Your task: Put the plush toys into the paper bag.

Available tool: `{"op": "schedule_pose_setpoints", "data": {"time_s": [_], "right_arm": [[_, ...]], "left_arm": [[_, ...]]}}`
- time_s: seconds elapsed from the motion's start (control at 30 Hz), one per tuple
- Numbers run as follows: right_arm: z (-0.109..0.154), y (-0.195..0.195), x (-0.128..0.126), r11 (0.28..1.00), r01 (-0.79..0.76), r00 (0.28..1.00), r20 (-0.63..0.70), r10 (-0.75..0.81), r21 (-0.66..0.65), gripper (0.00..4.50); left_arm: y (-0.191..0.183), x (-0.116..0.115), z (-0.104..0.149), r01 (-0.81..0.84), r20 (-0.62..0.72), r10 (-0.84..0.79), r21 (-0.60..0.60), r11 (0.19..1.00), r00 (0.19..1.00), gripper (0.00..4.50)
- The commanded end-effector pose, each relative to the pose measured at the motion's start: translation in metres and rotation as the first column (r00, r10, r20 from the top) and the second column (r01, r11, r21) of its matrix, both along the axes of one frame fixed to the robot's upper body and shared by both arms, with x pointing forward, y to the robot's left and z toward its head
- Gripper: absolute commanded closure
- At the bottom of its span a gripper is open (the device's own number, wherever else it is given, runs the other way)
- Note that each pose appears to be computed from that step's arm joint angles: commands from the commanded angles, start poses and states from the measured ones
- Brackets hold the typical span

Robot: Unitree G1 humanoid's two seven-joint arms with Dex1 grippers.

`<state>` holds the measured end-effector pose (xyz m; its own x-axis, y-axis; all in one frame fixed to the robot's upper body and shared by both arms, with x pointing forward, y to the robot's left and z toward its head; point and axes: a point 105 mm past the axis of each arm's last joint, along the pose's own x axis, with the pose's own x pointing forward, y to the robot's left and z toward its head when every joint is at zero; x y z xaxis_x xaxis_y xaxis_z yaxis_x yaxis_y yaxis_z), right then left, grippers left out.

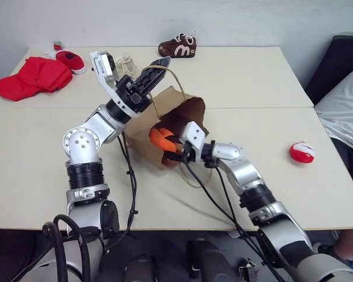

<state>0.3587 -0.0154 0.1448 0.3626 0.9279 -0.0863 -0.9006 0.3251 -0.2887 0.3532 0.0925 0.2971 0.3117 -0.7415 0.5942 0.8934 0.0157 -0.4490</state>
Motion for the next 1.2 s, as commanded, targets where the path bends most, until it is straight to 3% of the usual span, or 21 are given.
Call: {"op": "schedule_pose_setpoints", "data": {"time_s": [0.03, 0.1, 0.23, 0.3, 0.4, 0.5, 0.6, 0.67, 0.7, 0.77, 0.87, 1.03, 1.13, 1.2], "right_arm": [[0.042, -0.011, -0.023, 0.985, -0.112, 0.991, 0.094, 0.099, 0.134, 0.71], [0.059, -0.028, -0.034, 0.971, -0.114, 0.988, 0.13, 0.087, 0.212, 0.05], [0.071, -0.078, -0.064, 0.956, -0.058, 0.994, 0.102, 0.03, 0.288, 0.05], [0.072, -0.109, -0.076, 0.945, 0.059, 0.994, 0.066, -0.085, 0.321, 0.05], [0.047, -0.171, -0.1, 0.914, 0.319, 0.94, 0.039, -0.339, 0.251, 0.05], [0.017, -0.233, -0.131, 0.809, 0.568, 0.811, 0.06, -0.581, 0.154, 0.05], [-0.001, -0.293, -0.169, 0.597, 0.795, 0.591, 0.084, -0.802, 0.107, 0.05], [-0.008, -0.314, -0.185, 0.483, 0.87, 0.476, 0.085, -0.875, 0.101, 0.05], [-0.01, -0.317, -0.188, 0.466, 0.881, 0.458, 0.096, -0.884, 0.086, 0.05], [-0.01, -0.317, -0.183, 0.468, 0.881, 0.459, 0.107, -0.882, 0.075, 0.05], [0.0, -0.322, -0.147, 0.48, 0.876, 0.472, 0.124, -0.873, 0.041, 0.05], [0.004, -0.334, -0.085, 0.495, 0.866, 0.497, 0.002, -0.868, -0.068, 0.05], [0.001, -0.339, -0.057, 0.486, 0.857, 0.495, 0.014, -0.869, -0.172, 0.05], [-0.011, -0.345, -0.04, 0.454, 0.861, 0.449, -0.079, -0.89, -0.228, 0.05]], "left_arm": [[-0.005, -0.006, 0.006, 0.009, 0.048, -0.01, 0.033, 0.999, 0.999, 4.5], [-0.01, -0.006, 0.003, 0.009, 0.058, -0.013, 0.059, 0.998, 0.998, 4.5], [-0.017, -0.008, 0.0, 0.014, 0.087, -0.022, 0.09, 0.996, 0.996, 4.5], [-0.017, -0.01, 0.0, 0.01, 0.11, -0.021, 0.1, 0.995, 0.994, 4.5], [-0.015, -0.01, 0.002, -0.005, 0.132, -0.008, 0.103, 0.995, 0.991, 4.5], [-0.012, -0.01, 0.005, -0.012, 0.142, -0.002, 0.102, 0.995, 0.99, 4.5], [-0.011, -0.011, 0.005, -0.014, 0.148, -0.002, 0.108, 0.994, 0.989, 4.5], [-0.011, -0.011, 0.005, -0.014, 0.15, -0.003, 0.112, 0.994, 0.989, 4.5], [-0.012, -0.011, 0.005, -0.015, 0.149, -0.002, 0.114, 0.993, 0.989, 4.5], [-0.013, -0.01, 0.003, -0.019, 0.149, 0.001, 0.123, 0.992, 0.989, 4.5], [-0.016, -0.011, 0.002, -0.017, 0.155, -0.005, 0.139, 0.99, 0.988, 4.5], [-0.019, -0.012, 0.002, -0.026, 0.165, 0.001, 0.152, 0.988, 0.986, 4.5], [-0.02, -0.014, 0.001, -0.029, 0.172, 0.002, 0.154, 0.988, 0.985, 4.5], [-0.02, -0.014, 0.0, -0.039, 0.171, 0.014, 0.147, 0.988, 0.985, 4.5]]}}
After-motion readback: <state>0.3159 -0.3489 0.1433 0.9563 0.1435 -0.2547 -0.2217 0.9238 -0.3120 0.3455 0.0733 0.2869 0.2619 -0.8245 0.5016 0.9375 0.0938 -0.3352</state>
